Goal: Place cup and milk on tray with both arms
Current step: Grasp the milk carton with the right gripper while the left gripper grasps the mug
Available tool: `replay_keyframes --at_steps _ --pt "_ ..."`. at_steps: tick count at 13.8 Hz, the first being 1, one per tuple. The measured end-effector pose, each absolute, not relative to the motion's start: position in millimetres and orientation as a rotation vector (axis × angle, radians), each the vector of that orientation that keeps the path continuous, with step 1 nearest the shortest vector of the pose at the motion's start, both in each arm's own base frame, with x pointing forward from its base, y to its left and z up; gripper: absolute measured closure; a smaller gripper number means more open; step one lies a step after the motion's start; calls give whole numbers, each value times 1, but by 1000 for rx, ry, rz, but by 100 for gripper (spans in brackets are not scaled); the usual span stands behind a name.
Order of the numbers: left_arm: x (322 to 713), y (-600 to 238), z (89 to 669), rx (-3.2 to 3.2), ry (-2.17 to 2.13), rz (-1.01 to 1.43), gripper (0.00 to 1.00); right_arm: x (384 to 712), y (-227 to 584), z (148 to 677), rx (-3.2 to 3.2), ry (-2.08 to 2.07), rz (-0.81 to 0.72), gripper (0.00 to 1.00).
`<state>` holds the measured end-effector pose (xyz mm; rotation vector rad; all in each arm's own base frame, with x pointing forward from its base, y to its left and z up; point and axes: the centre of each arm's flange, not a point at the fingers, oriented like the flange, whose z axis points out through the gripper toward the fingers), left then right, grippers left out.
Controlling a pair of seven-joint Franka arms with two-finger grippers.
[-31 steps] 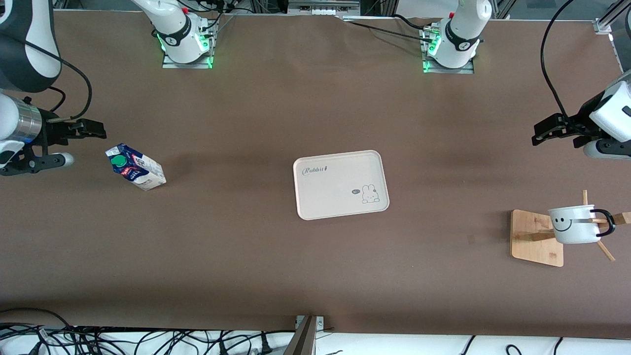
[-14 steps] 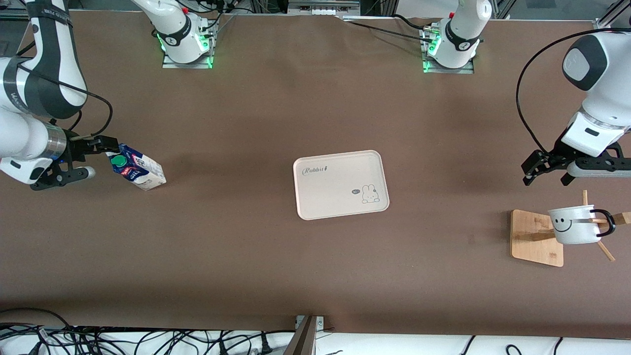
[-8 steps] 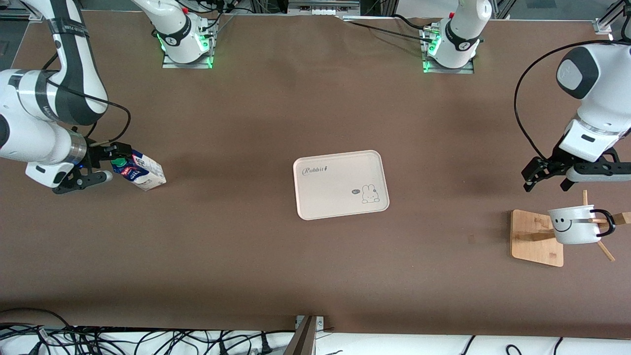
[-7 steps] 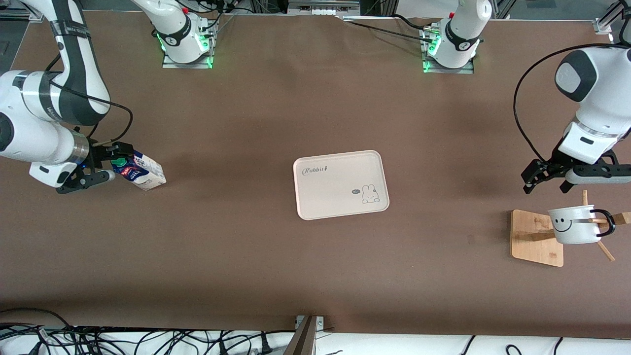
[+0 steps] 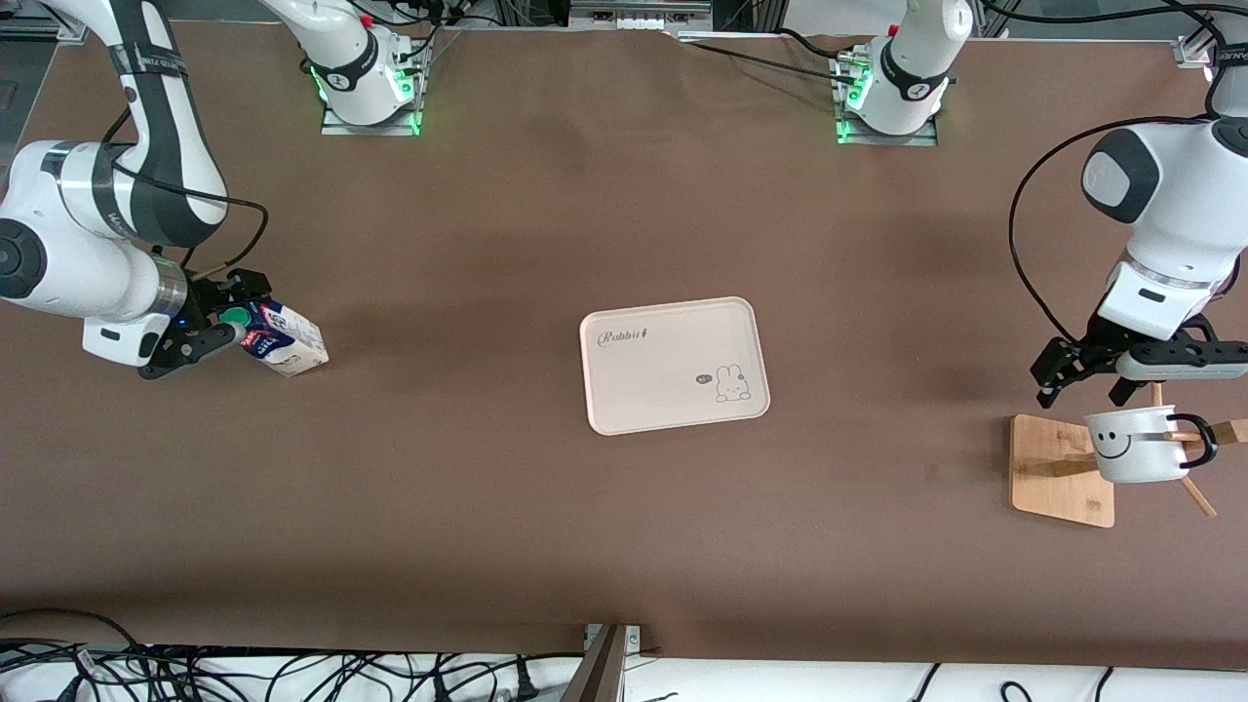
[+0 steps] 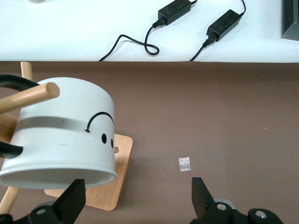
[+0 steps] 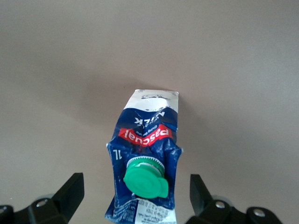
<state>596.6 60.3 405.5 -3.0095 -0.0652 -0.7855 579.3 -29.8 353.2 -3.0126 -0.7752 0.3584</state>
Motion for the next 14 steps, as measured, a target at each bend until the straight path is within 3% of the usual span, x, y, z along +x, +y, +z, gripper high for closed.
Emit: replay_keyframes --at_steps 14 --pt "603 74 392 -2930 -7 -859 3 571 -54 340 -3007 -766 378 0"
